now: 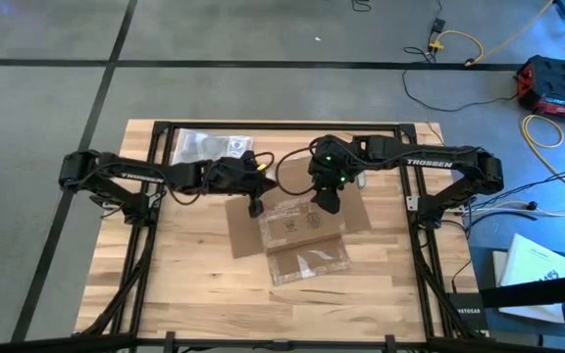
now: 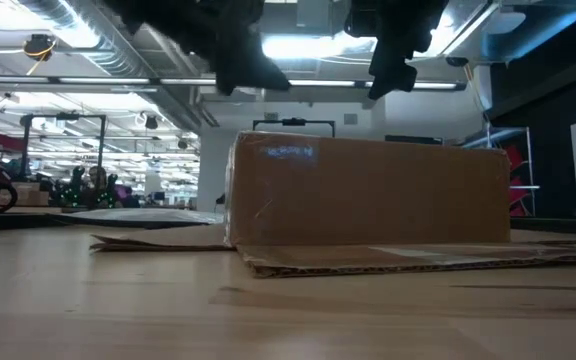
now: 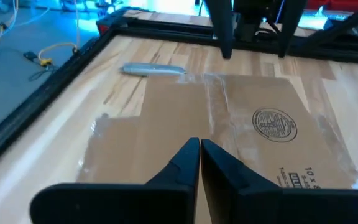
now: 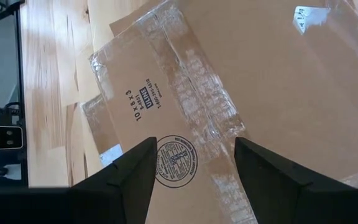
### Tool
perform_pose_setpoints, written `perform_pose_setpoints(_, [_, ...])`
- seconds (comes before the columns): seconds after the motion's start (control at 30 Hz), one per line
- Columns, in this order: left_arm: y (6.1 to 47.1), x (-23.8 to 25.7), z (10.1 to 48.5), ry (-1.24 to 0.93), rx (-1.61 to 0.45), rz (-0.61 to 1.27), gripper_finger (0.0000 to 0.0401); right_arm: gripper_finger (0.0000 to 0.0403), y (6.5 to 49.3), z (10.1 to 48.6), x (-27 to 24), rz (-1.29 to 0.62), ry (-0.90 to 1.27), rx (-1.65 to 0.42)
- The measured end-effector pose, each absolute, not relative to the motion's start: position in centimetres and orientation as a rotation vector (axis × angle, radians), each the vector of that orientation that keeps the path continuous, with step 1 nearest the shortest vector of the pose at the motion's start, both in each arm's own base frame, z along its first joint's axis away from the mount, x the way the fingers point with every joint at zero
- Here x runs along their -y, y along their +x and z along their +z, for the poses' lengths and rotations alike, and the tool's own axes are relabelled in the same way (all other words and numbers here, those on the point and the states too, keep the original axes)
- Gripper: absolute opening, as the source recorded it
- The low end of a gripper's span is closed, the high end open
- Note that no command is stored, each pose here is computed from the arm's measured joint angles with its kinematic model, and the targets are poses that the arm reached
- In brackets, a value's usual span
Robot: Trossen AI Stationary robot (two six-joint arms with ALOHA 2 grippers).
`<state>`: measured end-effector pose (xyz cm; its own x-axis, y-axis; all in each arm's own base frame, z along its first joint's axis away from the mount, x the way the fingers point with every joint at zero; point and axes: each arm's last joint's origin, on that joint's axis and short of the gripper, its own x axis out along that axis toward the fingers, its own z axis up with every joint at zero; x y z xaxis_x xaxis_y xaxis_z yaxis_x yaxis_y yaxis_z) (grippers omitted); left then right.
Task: Unpack boxes
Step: Break down the box until it is fully flat
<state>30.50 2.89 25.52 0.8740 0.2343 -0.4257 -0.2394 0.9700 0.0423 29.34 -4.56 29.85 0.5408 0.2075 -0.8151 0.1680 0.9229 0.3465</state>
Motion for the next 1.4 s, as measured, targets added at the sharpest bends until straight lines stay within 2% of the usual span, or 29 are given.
perform_pose_setpoints(0.13, [31.1, -4.1, 27.2, -0.006, -0.559, 0.217, 0.0, 0.0201, 29.3, 29.9, 4.6, 0.025, 0.41, -1.006])
perform_pose_setpoints(0.33, [32.8, -5.8, 26.7, -0.115, -0.81, 0.172, 0.0, 0.0201, 29.4, 29.9, 4.6, 0.025, 0.41, -1.005])
perform_pose_setpoints(0.6, [35.6, -6.0, 21.4, -0.179, -1.005, 0.146, 0.0, 0.0201, 29.3, 29.8, 4.5, 0.026, 0.39, -1.015])
perform_pose_setpoints(0.73, [36.2, -5.9, 19.8, -0.182, -1.045, 0.124, 0.0, 0.0201, 29.1, 29.7, 4.5, 0.039, 0.371, -1.032])
perform_pose_setpoints(1.0, [36.3, -5.8, 19.6, -0.164, -1.037, 0.112, 0.0, 0.0201, 28.9, 29.5, 2.7, 0.163, 0.252, -1.086])
perform_pose_setpoints(1.4, [36.0, -5.7, 18.4, -0.168, -1.048, 0.112, 0.0, 0.0201, 29.0, 29.5, 2.6, 0.157, 0.234, -1.079])
